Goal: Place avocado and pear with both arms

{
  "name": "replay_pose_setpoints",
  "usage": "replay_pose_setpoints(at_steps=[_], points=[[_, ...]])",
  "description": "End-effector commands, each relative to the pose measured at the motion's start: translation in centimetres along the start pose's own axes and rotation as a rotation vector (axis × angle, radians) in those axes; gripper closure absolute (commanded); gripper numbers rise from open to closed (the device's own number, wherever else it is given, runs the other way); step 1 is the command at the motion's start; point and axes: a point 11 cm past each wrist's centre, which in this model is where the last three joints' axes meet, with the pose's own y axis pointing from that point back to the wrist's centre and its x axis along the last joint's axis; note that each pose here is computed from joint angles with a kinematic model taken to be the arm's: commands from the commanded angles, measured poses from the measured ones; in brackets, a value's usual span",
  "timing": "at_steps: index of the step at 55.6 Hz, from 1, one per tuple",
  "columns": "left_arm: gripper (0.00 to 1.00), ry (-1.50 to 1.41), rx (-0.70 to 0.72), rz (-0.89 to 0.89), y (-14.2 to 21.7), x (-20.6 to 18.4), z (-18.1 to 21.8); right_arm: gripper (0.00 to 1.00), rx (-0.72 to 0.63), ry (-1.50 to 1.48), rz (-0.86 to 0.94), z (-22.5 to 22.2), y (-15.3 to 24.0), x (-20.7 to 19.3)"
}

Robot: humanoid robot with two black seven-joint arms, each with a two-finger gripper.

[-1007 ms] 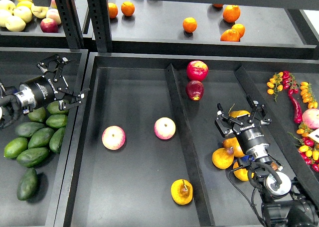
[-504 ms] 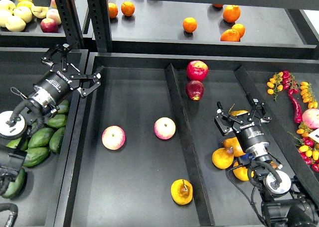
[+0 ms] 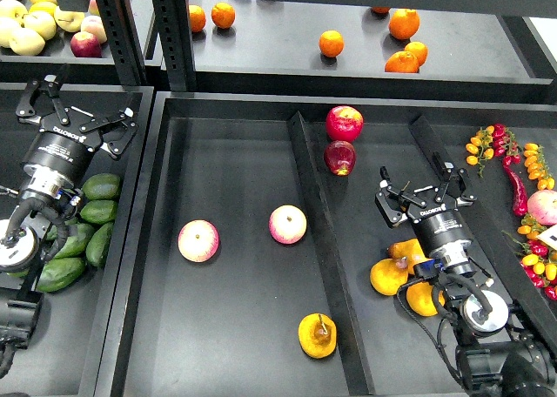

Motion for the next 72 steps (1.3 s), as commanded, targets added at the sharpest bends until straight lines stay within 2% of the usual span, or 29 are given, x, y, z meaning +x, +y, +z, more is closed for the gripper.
replay_pose_setpoints(at_steps=[1, 22, 34, 41, 51, 58, 64, 72], points=[[0.00, -0.003, 0.003, -0.005, 1.1, -0.1, -0.3, 0.00, -0.001, 0.000, -0.014, 0.0, 0.0, -0.4], [0.00, 0.000, 0.013, 0.034, 4.0, 1.1, -0.9, 0.00, -0.059, 0.015, -0.019, 1.6, 0.5, -0.5], [0.00, 0.001, 0.027, 0.034, 4.1, 1.1, -1.3, 0.00, -0.346, 0.353, 0.015, -2.1, 0.3, -1.4], [0.00, 0.002, 0.034, 0.033, 4.1, 1.0, -1.6, 0.00, -0.567, 0.495, 0.061, -2.3, 0.6, -1.4], [0.00, 0.002, 0.036, 0.033, 4.1, 1.1, -1.6, 0.00, -0.820, 0.695, 0.107, -3.5, -0.2, -3.0], [0.00, 0.003, 0.038, 0.037, 4.1, 1.2, -1.7, 0.00, -0.988, 0.812, 0.122, -2.8, -0.2, -3.8], [0.00, 0.012, 0.038, 0.032, 4.1, 1.1, -1.7, 0.00, -1.083, 0.855, 0.123, -1.3, 0.1, -3.5], [0.00, 0.013, 0.037, 0.031, 4.1, 1.0, -1.7, 0.00, -1.108, 0.857, 0.118, -0.4, 0.1, -3.4]])
